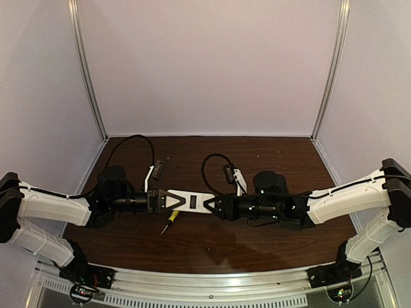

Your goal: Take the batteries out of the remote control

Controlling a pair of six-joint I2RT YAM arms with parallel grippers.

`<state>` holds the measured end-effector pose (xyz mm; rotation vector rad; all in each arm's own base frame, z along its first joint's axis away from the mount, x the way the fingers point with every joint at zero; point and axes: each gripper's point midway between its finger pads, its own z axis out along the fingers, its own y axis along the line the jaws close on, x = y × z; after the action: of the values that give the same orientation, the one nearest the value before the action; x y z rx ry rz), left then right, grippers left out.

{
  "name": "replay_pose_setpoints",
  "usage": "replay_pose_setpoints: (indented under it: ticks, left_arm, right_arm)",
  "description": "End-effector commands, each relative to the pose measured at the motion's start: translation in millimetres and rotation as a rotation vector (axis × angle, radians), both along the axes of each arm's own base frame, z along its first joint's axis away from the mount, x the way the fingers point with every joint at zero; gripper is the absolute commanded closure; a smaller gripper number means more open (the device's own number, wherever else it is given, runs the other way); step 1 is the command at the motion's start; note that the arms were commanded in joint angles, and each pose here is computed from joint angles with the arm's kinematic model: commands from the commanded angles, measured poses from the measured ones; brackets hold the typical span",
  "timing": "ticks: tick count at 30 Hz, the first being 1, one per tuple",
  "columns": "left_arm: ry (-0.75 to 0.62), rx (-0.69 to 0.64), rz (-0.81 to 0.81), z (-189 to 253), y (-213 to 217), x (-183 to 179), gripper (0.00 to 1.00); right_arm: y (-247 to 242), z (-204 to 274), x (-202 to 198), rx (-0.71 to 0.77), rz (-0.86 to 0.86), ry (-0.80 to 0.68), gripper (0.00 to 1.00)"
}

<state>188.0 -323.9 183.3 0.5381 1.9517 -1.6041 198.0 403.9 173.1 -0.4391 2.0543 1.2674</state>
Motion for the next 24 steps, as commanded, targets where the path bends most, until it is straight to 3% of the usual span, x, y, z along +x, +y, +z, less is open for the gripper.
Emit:
replay_pose_setpoints:
  ticks: [1,5,11,24]
  left_arm:
    - [-0.043,-0.049,-0.001,19,-3,1,1.0]
    - [-0.042,-0.047,-0.001,19,-3,1,1.0]
    - [-0.046,-0.048,-0.002,20,-3,1,1.0]
    - [-0.058,-0.049,-0.006,23,-1,-1,1.0]
  right_arm:
    - [8,4,0,-0.004,0.014,-0.02,0.61]
    - [9,7,1,-0.011,0.008,-0.025,0.55]
    - [13,3,3,-0.029,0.006,-0.025,0.55]
    - [8,-9,7,-0.068,-0.023,-0.028,0.69]
